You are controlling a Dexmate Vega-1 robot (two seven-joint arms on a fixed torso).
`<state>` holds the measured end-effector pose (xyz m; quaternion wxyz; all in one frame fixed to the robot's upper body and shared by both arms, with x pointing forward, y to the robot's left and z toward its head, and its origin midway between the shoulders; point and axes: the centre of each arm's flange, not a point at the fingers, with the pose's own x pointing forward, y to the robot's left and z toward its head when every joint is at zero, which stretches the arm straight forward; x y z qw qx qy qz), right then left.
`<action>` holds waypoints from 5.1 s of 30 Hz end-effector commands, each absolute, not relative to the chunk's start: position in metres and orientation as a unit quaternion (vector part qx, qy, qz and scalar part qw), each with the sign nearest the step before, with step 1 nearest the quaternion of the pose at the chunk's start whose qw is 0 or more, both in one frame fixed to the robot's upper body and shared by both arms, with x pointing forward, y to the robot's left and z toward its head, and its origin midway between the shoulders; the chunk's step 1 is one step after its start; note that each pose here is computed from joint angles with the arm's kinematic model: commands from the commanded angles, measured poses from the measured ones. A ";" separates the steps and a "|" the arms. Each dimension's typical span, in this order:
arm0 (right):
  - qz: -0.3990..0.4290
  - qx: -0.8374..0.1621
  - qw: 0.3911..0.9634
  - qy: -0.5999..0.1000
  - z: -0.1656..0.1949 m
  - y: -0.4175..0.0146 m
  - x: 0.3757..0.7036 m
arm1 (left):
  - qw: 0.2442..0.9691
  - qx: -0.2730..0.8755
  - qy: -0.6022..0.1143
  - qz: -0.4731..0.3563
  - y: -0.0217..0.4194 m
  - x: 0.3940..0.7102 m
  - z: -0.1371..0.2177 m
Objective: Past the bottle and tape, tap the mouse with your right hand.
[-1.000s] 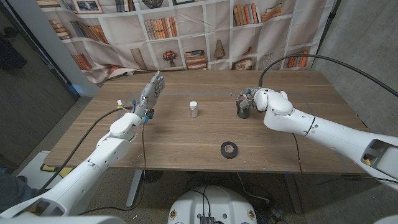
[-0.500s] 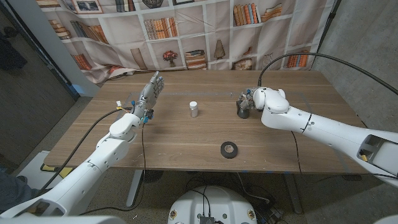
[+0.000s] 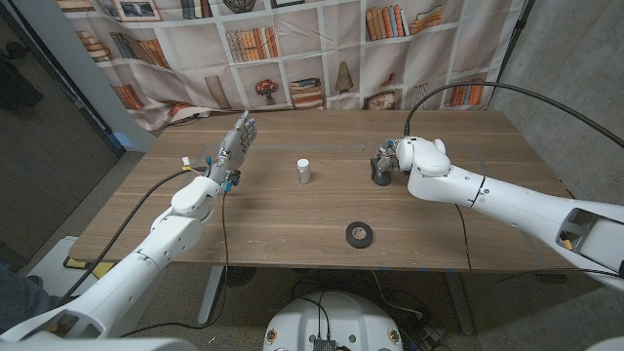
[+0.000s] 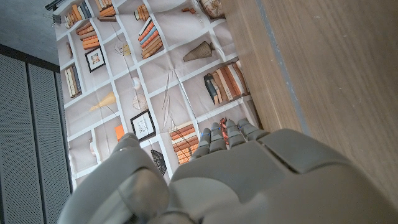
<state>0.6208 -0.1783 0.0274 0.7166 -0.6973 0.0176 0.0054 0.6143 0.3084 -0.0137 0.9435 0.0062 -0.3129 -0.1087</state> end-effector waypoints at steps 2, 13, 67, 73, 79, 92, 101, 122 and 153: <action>0.011 -0.702 0.712 0.030 0.023 -0.176 0.624 | 0.944 0.006 -0.313 -0.109 0.308 0.615 -0.014; -0.007 -0.709 0.705 0.003 0.029 -0.175 0.614 | 0.943 0.003 -0.314 -0.108 0.308 0.611 -0.017; -0.084 -0.642 0.737 -0.192 0.037 -0.194 0.568 | 0.939 0.019 -0.322 -0.118 0.291 0.601 -0.004; -0.097 -0.631 0.741 -0.208 0.037 -0.196 0.565 | 0.940 0.021 -0.319 -0.118 0.290 0.602 -0.003; -0.102 -0.613 0.750 -0.228 0.037 -0.199 0.561 | 0.941 0.024 -0.317 -0.118 0.290 0.602 -0.003; -0.054 -0.568 0.786 -0.239 0.038 -0.207 0.561 | 0.940 0.024 -0.319 -0.117 0.295 0.600 -0.003; -0.035 -0.528 0.810 -0.252 0.034 -0.214 0.560 | 0.940 0.028 -0.318 -0.119 0.297 0.599 -0.003; 0.070 -0.267 0.902 -0.332 0.015 -0.248 0.575 | 0.937 0.030 -0.324 -0.125 0.298 0.592 -0.005; 0.125 -0.070 0.932 -0.333 0.009 -0.283 0.607 | 0.939 0.032 -0.323 -0.116 0.296 0.585 -0.003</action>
